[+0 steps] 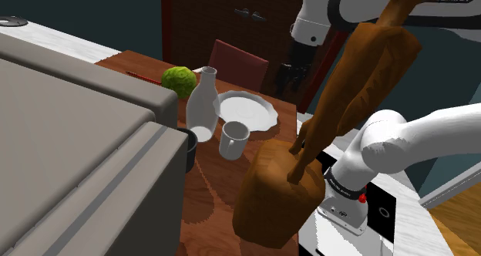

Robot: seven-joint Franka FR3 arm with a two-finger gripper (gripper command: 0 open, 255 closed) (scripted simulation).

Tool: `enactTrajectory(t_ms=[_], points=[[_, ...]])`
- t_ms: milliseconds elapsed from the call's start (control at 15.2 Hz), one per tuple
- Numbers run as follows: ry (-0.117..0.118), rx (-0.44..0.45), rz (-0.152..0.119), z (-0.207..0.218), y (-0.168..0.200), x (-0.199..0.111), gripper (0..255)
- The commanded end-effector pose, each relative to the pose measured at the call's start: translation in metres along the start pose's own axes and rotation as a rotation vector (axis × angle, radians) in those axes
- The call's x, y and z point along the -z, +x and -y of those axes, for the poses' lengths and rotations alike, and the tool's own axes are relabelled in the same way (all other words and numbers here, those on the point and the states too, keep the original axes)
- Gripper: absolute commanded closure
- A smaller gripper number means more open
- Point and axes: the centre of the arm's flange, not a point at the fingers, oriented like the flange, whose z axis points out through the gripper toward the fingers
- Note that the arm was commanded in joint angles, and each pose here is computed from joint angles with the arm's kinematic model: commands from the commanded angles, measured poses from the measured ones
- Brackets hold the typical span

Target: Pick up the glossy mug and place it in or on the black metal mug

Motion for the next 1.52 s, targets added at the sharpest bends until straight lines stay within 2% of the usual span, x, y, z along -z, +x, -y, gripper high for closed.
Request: enactTrajectory(t_ms=[0,660,1122,1452], points=[[0.005,-0.013,-0.006,0.02,0.006,-0.019,0],[0.025,-0.069,-0.03,0.109,0.035,-0.104,0],[0.025,-0.069,-0.03,0.11,0.036,-0.141,0],[0.025,-0.069,-0.03,0.11,0.037,-0.144,0]])
